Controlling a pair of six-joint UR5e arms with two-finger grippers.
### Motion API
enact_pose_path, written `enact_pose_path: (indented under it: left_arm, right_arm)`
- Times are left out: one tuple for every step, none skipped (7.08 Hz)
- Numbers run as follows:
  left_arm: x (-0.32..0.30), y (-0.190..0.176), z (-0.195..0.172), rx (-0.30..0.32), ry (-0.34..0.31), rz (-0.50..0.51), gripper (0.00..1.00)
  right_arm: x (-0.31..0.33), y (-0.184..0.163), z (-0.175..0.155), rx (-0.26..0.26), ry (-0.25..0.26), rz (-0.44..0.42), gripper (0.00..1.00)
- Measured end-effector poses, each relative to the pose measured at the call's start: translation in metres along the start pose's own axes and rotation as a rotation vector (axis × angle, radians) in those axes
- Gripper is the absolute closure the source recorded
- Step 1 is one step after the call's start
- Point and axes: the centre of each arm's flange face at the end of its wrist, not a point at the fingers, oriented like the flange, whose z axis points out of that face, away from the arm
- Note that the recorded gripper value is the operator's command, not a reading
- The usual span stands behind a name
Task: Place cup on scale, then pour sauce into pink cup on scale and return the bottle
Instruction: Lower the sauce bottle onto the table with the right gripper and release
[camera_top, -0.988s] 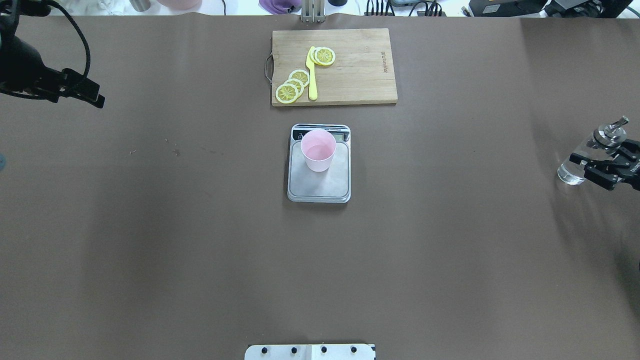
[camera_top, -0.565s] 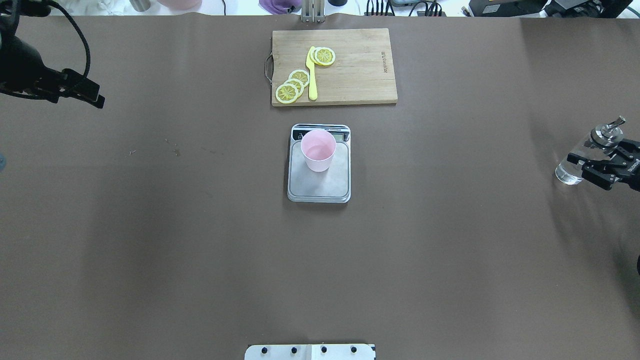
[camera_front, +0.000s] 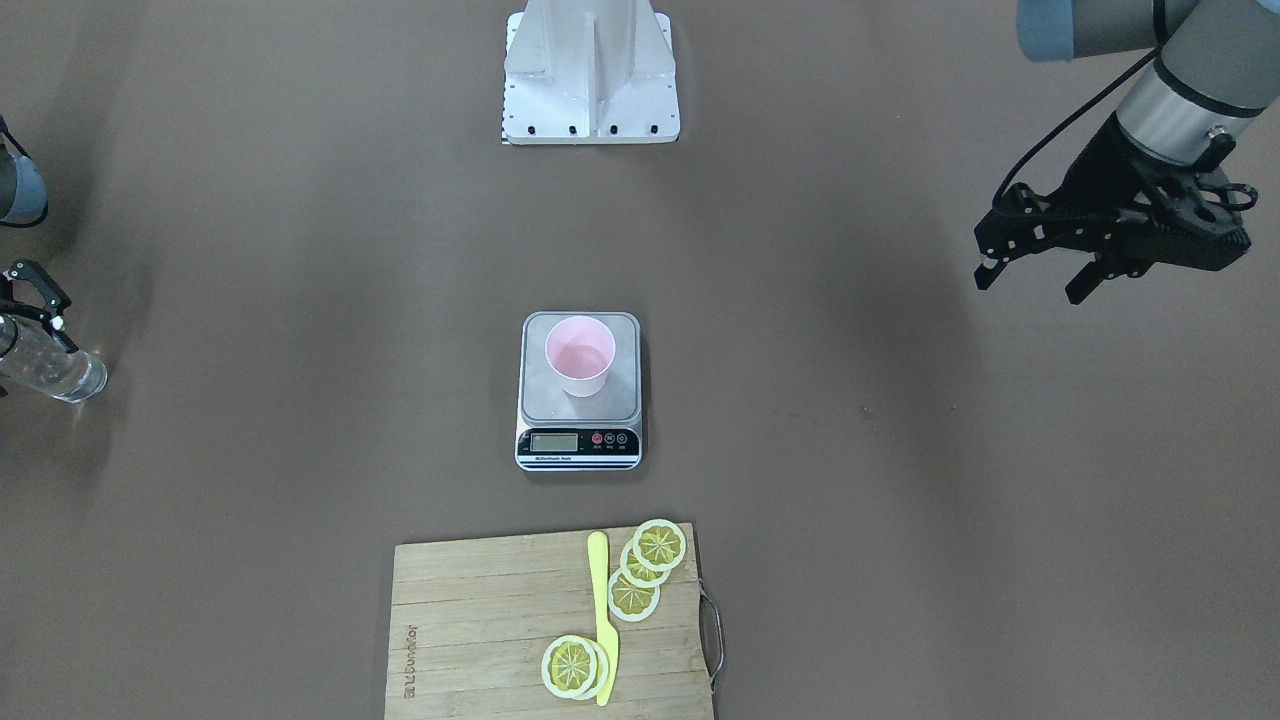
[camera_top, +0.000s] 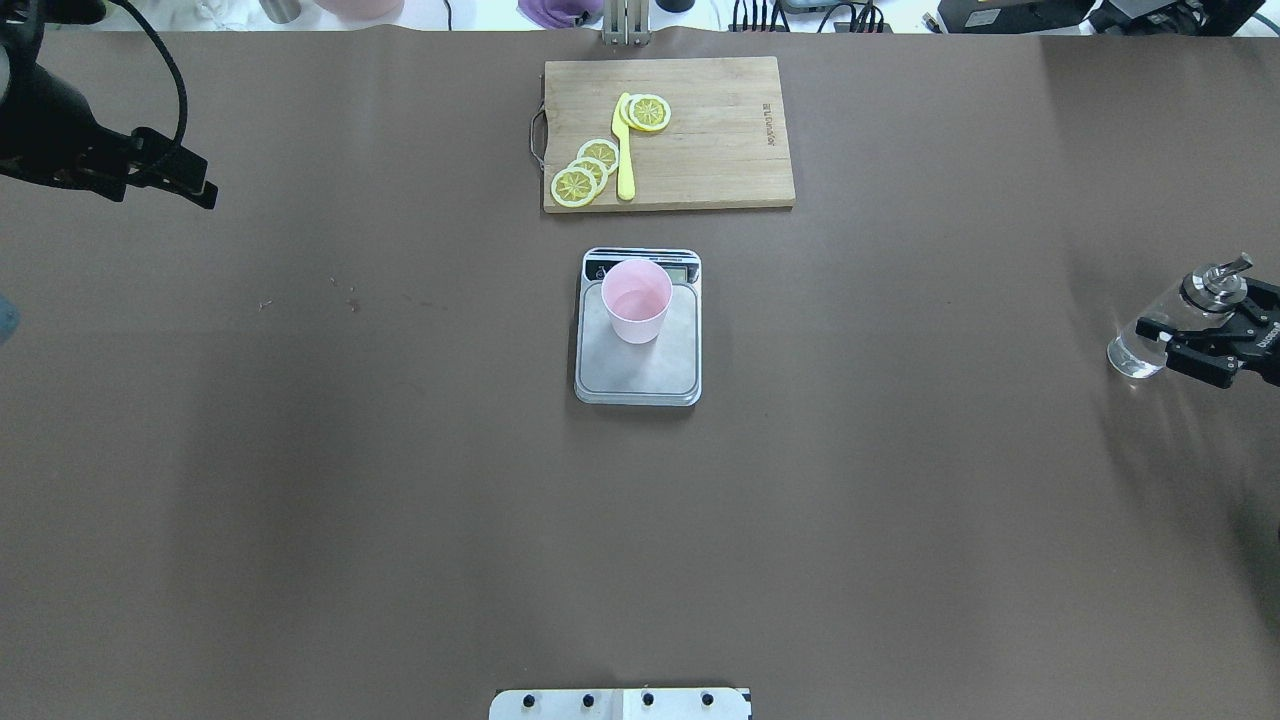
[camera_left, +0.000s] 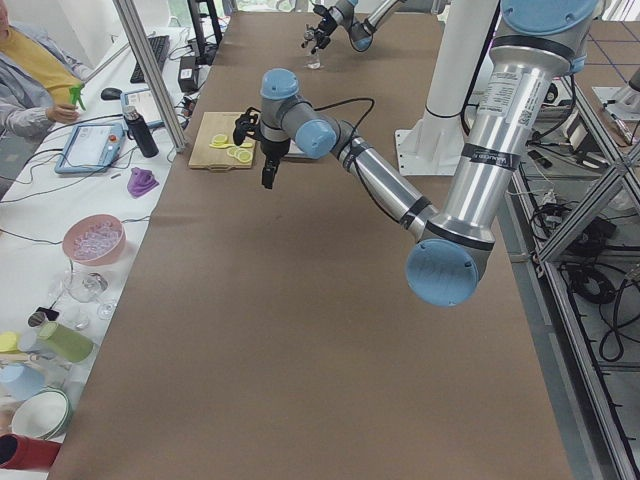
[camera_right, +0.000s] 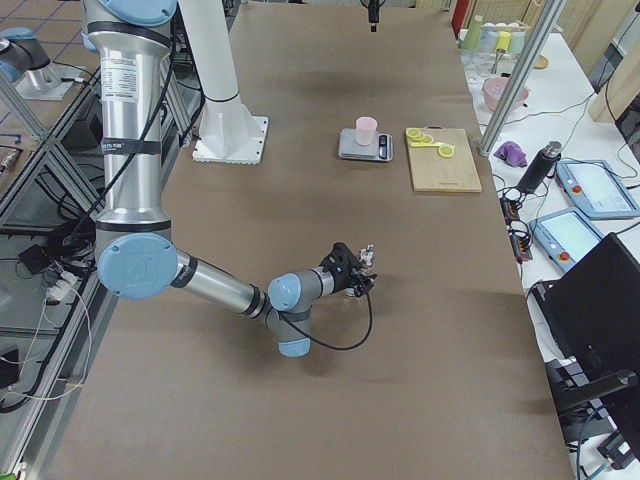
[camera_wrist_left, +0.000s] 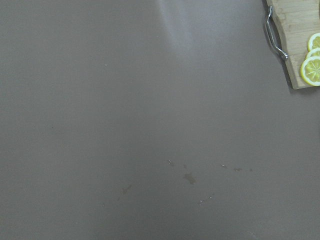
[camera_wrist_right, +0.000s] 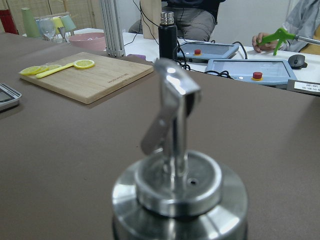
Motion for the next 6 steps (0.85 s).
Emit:
enact_pose_path:
  left_arm:
    - [0.0,0.0,0.0,0.001,0.0,-0.001,0.03]
    - [0.0,0.0,0.0,0.001,0.0,-0.001,0.03]
    - [0.001,0.0,-0.001,0.001,0.001,0.0,0.03]
    - [0.0,0.0,-0.001,0.003,0.001,0.0,0.03]
    - [0.001,0.0,-0.002,0.003,0.001,0.0,0.03]
    - [0.001,0.001,-0.003,0.003,0.002,0.0,0.03]
  right_arm:
    - [0.0,-0.001,-0.001,-0.006,-0.01,-0.001,0.0]
    - [0.004,-0.002,-0.007,-0.015,-0.02,-0.002,0.0]
    - [0.01,-0.003,-0.019,-0.028,-0.027,-0.001,0.0]
    - [0.018,-0.003,-0.036,-0.044,-0.032,0.002,0.0]
    - [0.025,-0.003,-0.055,-0.059,-0.036,0.006,0.0]
    - [0.031,-0.003,-0.075,-0.074,-0.041,0.012,0.0]
